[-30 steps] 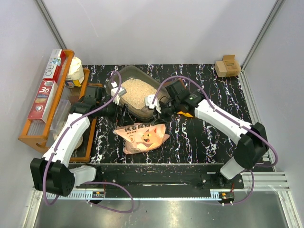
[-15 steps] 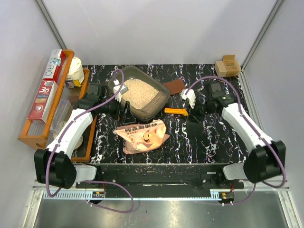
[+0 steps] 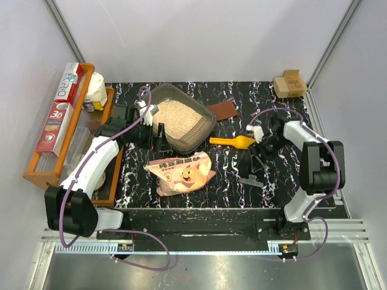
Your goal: Fill the litter box with clean litter
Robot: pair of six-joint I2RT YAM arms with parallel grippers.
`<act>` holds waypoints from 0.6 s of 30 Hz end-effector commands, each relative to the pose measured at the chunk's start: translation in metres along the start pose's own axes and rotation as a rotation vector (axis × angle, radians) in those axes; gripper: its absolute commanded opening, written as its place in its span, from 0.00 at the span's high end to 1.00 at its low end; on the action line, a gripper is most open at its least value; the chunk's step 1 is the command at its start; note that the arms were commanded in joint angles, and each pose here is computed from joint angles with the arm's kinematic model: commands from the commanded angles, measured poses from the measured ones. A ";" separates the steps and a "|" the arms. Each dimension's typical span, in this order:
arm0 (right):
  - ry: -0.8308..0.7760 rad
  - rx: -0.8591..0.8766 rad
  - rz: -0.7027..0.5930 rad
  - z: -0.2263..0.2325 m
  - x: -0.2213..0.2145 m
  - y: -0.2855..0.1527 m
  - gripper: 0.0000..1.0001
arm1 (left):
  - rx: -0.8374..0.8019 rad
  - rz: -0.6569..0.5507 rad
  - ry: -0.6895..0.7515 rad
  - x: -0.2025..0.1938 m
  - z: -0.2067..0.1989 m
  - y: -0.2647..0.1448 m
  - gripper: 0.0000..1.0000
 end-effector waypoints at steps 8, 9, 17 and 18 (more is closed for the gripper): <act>-0.136 -0.056 -0.546 0.045 0.079 -0.109 0.00 | 0.244 0.078 -0.323 -0.025 0.016 -0.012 0.01; -0.161 -0.061 -0.588 0.049 0.086 -0.112 0.00 | 0.248 0.091 -0.358 -0.031 0.020 -0.013 0.01; -0.164 -0.033 -0.592 0.076 0.103 -0.099 0.00 | -0.110 0.076 -0.690 -0.052 0.038 -0.011 0.12; -0.162 -0.032 -0.593 0.077 0.103 -0.098 0.00 | -0.135 0.080 -0.695 -0.053 0.036 -0.009 0.14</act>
Point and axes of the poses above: each gripper's point midway between its finger pads, its own y axis out along the fingers, its own z axis along the line the jaws close on, x = y × z, the point moved 9 cm from there along -y, back along the fingers, and after that the axes turned 9 degrees about y, right-handed, at the moved point
